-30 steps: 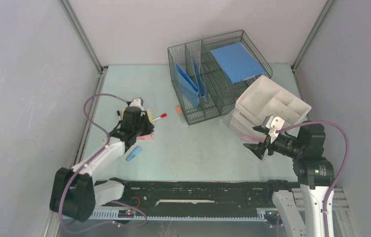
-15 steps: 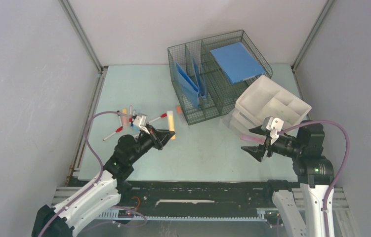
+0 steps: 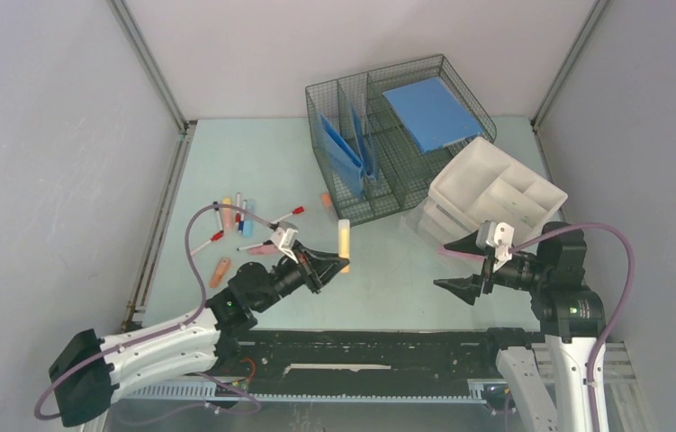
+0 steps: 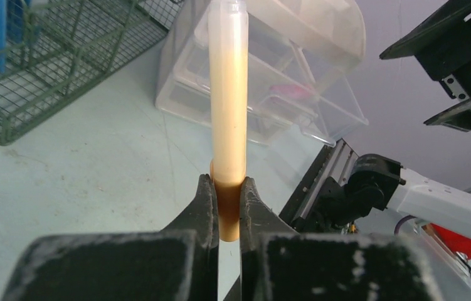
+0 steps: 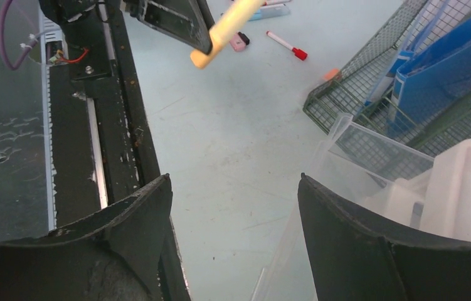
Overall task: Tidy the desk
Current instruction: Pick up the stationery from the center of the board.
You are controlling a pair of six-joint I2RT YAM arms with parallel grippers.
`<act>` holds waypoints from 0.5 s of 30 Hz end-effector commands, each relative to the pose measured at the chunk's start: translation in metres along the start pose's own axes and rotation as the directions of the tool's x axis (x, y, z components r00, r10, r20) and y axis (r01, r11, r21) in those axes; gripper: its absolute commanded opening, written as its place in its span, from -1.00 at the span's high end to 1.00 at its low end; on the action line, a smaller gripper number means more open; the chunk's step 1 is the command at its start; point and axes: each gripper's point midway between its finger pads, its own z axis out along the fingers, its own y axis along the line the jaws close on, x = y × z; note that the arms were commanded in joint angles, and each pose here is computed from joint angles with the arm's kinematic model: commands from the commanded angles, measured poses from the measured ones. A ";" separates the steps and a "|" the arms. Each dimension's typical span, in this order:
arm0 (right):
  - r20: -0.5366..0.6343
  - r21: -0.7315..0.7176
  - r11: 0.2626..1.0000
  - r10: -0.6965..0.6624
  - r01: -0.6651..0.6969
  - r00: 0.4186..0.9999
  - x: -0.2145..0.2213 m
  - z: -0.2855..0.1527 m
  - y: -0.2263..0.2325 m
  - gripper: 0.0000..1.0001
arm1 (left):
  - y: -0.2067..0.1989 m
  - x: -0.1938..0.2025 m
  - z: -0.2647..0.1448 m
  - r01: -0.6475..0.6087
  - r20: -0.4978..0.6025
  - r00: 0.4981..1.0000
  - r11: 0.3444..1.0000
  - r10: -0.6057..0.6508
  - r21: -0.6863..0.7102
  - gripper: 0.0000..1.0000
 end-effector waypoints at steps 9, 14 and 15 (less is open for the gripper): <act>0.048 -0.099 0.995 -0.023 0.027 0.999 -0.005 0.005 0.016 -0.64 | -0.056 -0.016 0.035 -0.066 0.078 0.995 0.995 0.060 0.081 1.00; 0.055 -0.125 0.992 -0.015 0.021 0.998 -0.004 0.007 0.020 -0.64 | -0.072 -0.006 0.050 -0.090 0.052 0.995 0.991 0.085 0.101 1.00; 0.056 -0.129 0.991 -0.015 0.022 0.998 -0.004 0.008 0.020 -0.64 | -0.075 -0.005 0.052 -0.094 0.049 0.995 0.990 0.089 0.104 1.00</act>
